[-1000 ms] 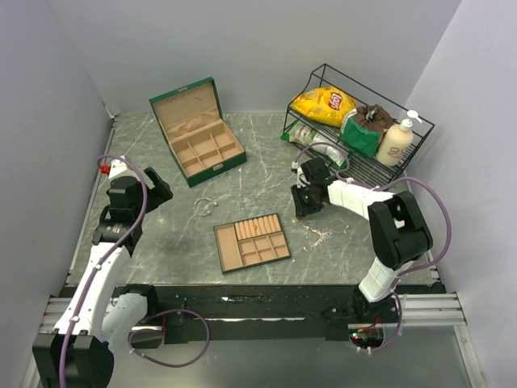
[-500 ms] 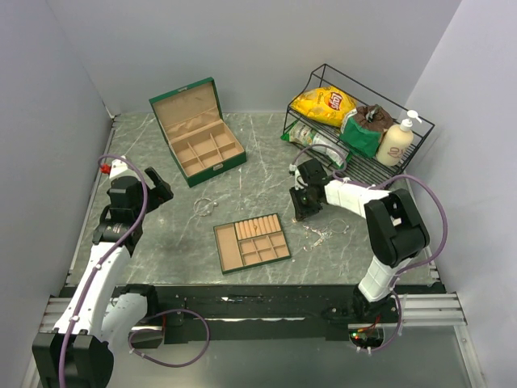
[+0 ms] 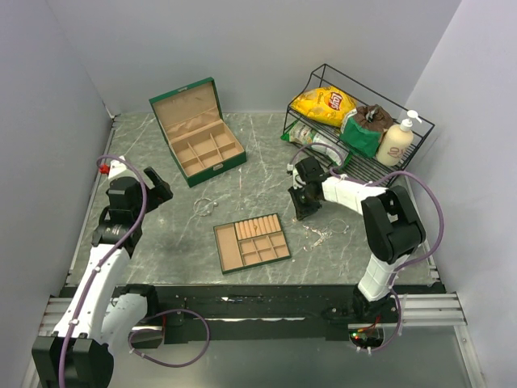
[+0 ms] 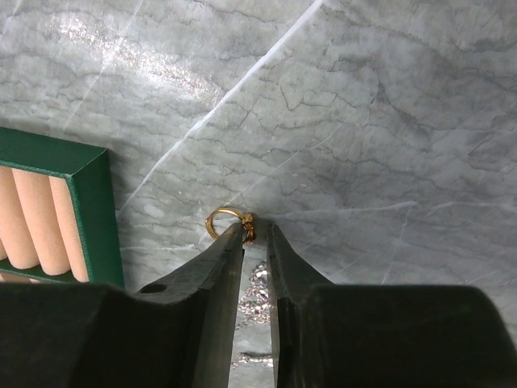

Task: Organize the mixed jewelry

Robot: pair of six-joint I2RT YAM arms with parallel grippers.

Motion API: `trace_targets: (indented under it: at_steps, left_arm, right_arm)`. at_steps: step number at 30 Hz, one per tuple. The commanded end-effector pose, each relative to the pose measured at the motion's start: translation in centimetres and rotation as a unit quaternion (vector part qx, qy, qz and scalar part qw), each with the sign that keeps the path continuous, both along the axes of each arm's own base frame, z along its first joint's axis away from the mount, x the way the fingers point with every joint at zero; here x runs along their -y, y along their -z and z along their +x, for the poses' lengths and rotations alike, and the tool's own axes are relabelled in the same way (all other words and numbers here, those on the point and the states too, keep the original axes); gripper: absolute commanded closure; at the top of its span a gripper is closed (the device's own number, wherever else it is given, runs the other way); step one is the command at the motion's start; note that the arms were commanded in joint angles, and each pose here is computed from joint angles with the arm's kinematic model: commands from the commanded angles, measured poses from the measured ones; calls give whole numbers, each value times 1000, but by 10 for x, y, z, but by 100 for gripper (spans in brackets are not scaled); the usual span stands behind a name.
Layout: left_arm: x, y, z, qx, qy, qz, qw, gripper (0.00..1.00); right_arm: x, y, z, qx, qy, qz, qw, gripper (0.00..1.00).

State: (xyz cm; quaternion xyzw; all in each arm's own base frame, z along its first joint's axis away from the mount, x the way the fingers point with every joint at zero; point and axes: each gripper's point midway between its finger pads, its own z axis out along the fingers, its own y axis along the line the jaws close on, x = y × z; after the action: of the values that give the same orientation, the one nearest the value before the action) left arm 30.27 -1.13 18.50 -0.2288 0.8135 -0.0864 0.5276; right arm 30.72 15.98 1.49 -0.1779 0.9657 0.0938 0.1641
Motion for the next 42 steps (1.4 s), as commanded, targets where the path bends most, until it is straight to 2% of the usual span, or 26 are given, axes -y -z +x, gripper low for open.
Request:
trace_targets:
  at_steps: [1,9,10,12,21,28,34,36,42]
  left_arm:
    - [0,-11,4,20,-4,-1,1000,4]
    - [15,14,8,-48,44,-2,998,4]
    - [17,15,9,-50,51,-3,997,4]
    - [23,15,10,-47,65,-10,997,4]
    - [80,1,8,-1,182,-60,982,4]
    - [158,-23,-5,29,286,-106,952,4]
    - [212,-26,-12,30,329,-136,934,4]
    - [222,-24,-10,25,325,-145,934,4]
    - [257,-16,-16,15,337,-158,928,3]
  right_arm:
    - [-6,6,3,-5,-15,-7,1000,76]
    - [-9,3,3,0,-16,-1,1000,90]
    - [-9,2,4,4,-15,2,1000,96]
    - [-12,-3,5,13,-8,13,1000,100]
    - [-24,-37,5,61,41,81,994,100]
    - [-33,-71,-3,93,97,145,980,100]
    - [-60,-105,-12,102,142,235,956,100]
    - [-69,-115,-14,102,154,262,947,100]
    - [-85,-133,-21,96,161,304,934,100]
